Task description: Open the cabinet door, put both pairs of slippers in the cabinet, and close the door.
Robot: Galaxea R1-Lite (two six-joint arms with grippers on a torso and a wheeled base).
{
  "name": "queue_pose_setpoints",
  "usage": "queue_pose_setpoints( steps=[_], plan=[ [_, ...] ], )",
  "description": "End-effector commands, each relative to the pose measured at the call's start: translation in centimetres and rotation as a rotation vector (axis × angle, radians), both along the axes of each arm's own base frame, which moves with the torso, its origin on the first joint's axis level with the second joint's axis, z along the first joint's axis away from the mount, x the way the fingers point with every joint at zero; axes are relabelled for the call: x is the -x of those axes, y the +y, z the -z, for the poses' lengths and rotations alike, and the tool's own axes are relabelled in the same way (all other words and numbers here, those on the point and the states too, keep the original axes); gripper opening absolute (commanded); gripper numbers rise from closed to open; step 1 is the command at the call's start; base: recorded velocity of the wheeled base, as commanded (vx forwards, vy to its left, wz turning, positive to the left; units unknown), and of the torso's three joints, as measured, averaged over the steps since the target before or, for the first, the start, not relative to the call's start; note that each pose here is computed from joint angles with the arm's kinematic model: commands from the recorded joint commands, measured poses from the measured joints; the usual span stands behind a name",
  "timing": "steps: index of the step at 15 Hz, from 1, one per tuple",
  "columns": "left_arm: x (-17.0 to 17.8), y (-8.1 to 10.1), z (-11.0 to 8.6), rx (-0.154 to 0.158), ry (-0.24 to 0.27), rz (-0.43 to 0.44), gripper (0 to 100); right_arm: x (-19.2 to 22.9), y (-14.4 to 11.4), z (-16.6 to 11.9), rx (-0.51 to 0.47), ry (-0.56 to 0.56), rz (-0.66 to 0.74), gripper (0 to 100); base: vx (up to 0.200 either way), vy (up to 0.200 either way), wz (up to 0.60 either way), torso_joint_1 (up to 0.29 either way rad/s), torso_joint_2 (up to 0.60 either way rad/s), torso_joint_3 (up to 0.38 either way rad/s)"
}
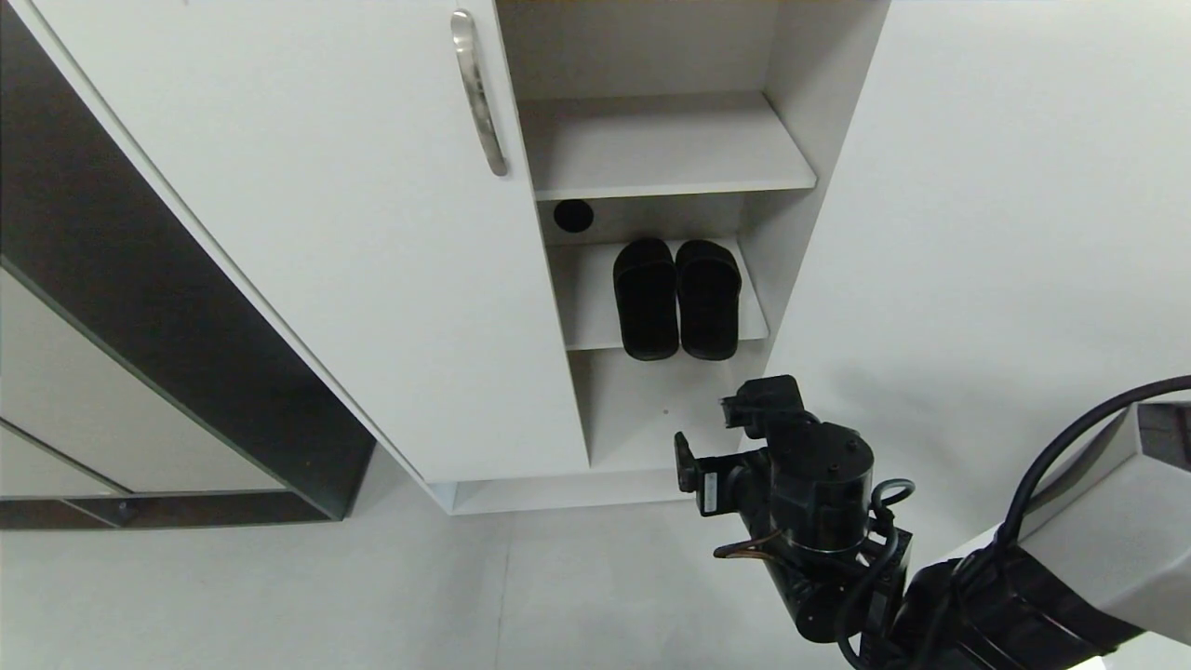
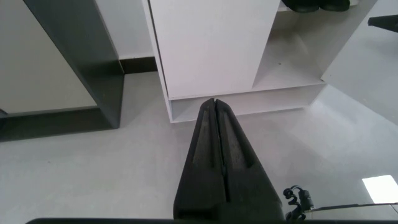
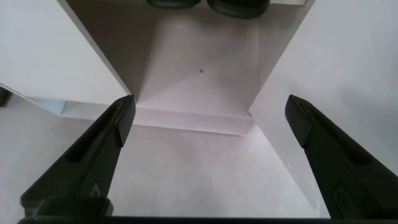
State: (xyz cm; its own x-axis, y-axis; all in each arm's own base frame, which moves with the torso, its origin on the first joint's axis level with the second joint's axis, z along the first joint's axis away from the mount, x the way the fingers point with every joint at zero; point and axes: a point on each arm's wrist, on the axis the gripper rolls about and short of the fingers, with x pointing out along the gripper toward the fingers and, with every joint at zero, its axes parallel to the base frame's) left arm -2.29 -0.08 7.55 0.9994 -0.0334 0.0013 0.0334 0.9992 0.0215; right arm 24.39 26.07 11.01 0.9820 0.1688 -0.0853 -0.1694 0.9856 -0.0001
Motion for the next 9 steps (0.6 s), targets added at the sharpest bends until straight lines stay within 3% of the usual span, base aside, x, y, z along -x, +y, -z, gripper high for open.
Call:
queue_pose_setpoints(
  steps=[1, 4, 9],
  plan=[
    [-0.01, 0.00, 0.00, 0.000, 0.001, 0.000, 0, -0.03, 0.05, 0.29, 0.006, 0.006, -0.002, 100, 0.000, 0.000, 0.00, 0.000, 0.00, 0.000],
    [-0.01, 0.00, 0.00, 0.000, 0.001, 0.000, 0, -0.03, -0.02, 0.43, 0.010, 0.009, -0.002, 100, 0.000, 0.000, 0.00, 0.001, 0.00, 0.024],
    [-0.01, 0.00, 0.00, 0.000, 0.001, 0.000, 0, -0.06, -0.16, 0.76, 0.011, 0.023, -0.028, 100, 0.000, 0.000, 0.00, 0.005, 0.00, 0.184]
  ],
)
